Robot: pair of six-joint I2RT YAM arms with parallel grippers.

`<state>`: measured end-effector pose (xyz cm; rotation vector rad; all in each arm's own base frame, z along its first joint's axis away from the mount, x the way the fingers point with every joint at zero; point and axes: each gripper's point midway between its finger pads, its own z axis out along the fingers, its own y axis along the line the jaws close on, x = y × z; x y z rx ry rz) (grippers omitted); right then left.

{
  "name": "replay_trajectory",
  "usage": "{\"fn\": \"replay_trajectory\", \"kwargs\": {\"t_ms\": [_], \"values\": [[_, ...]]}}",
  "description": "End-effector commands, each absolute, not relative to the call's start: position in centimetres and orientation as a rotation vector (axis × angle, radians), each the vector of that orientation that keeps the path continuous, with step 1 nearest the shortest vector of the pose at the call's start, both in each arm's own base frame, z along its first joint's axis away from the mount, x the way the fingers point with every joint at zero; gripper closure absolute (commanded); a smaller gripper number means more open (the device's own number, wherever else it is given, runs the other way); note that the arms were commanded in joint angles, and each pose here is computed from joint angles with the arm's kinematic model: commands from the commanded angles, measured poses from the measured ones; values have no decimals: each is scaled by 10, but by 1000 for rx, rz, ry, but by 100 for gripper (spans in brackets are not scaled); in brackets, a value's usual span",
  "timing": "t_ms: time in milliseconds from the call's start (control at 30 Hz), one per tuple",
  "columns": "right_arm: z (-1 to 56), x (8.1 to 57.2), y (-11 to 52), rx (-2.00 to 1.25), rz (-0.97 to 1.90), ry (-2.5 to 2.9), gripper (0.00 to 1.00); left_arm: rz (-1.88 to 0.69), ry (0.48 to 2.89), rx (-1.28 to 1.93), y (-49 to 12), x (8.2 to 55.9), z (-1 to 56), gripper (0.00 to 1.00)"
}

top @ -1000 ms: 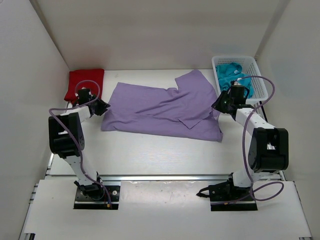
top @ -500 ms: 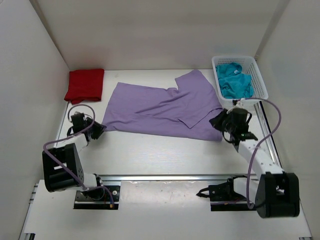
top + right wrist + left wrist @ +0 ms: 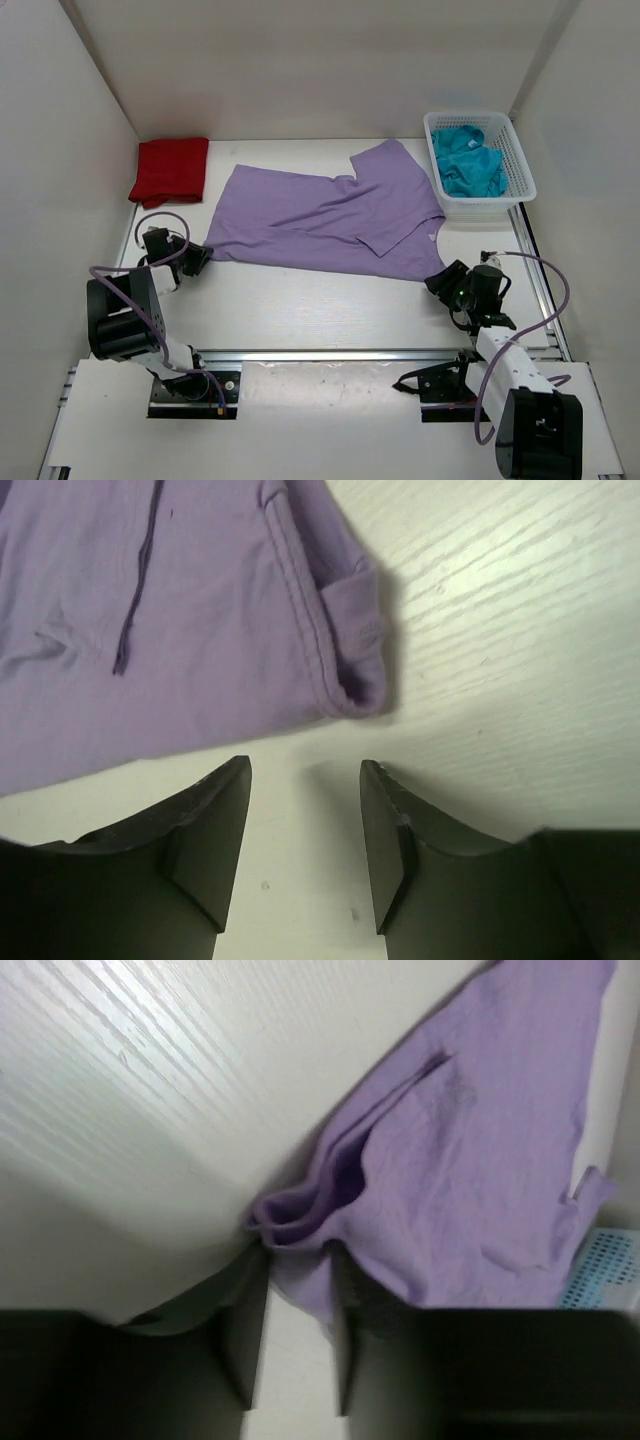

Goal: Fold and stack the t-shirts
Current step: Fold the flattened tshirt in 1/3 of the way

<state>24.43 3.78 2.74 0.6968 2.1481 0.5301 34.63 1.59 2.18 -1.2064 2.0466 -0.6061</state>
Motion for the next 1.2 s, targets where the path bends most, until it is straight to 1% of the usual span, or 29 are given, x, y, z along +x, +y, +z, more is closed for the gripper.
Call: {"fn": "replay_trajectory", "kwargs": {"t_ms": [0, 33, 67, 100, 133, 167, 200, 267, 300, 333, 367, 500, 633, 733, 767, 833, 867, 900, 933, 967, 1000, 1033, 1067, 1100, 1133, 1167], "values": [[29, 258, 24, 718, 465, 2122, 53, -554, 2053, -1230, 22, 354, 13, 67], [33, 263, 22, 719, 450, 2106, 52, -557, 2059, -1227, 21, 355, 13, 77], [30, 266, 18, 726, 426, 2111, 52, -551, 2060, -1220, 22, 358, 13, 80], [29, 268, 19, 735, 440, 2121, 52, -547, 2059, -1229, 23, 359, 13, 87], [29, 272, 16, 737, 441, 2109, 52, -539, 2058, -1224, 25, 361, 14, 97], [25, 272, 16, 752, 445, 2127, 60, -530, 2060, -1227, 27, 363, 14, 100], [23, 273, 17, 750, 456, 2135, 65, -511, 2070, -1239, 29, 360, 12, 100], [22, 277, 16, 756, 458, 2142, 82, -496, 2066, -1235, 33, 357, 14, 100], [24, 279, 15, 752, 461, 2140, 86, -480, 2055, -1252, 38, 354, 14, 100], [23, 277, 18, 756, 471, 2148, 93, -464, 2047, -1246, 41, 353, 18, 100], [29, 281, 18, 734, 468, 2133, 95, -453, 2063, -1254, 41, 348, 15, 100], [38, 273, 22, 707, 477, 2124, 100, -439, 2086, -1288, 47, 323, 12, 100], [34, 254, 23, 734, 494, 2149, 100, -399, 2128, -1345, 55, 283, 5, 100], [28, 242, 28, 750, 505, 2202, 99, -291, 2160, -1419, 66, 245, -3, 100], [24, 236, 30, 761, 513, 2223, 100, -334, 2155, -1380, 61, 244, 1, 100], [19, 227, 29, 788, 491, 2255, 100, -315, 2175, -1409, 53, 236, 6, 100], [21, 224, 26, 801, 457, 2270, 100, -327, 2190, -1385, 47, 236, 8, 94], [20, 220, 22, 807, 428, 2282, 100, -329, 2206, -1380, 46, 233, 10, 91], [24, 219, 24, 813, 414, 2270, 100, -337, 2196, -1379, 47, 232, 13, 79], [29, 220, 25, 794, 422, 2252, 99, -347, 2192, -1372, 47, 232, 17, 61], [33, 221, 23, 811, 424, 2233, 93, -346, 2203, -1367, 46, 230, 17, 51], [40, 223, 20, 807, 411, 2215, 78, -351, 2207, -1338, 43, 233, 20, 35], [46, 226, 18, 790, 399, 2198, 71, -343, 2198, -1309, 43, 236, 24, 25], [49, 226, 18, 780, 404, 2200, 62, -346, 2194, -1294, 42, 239, 29, 21], [58, 230, 16, 757, 394, 2188, 57, -338, 2190, -1270, 43, 242, 33, 20], [71, 234, 14, 736, 385, 2168, 55, -336, 2175, -1242, 44, 249, 41, 19]]}}
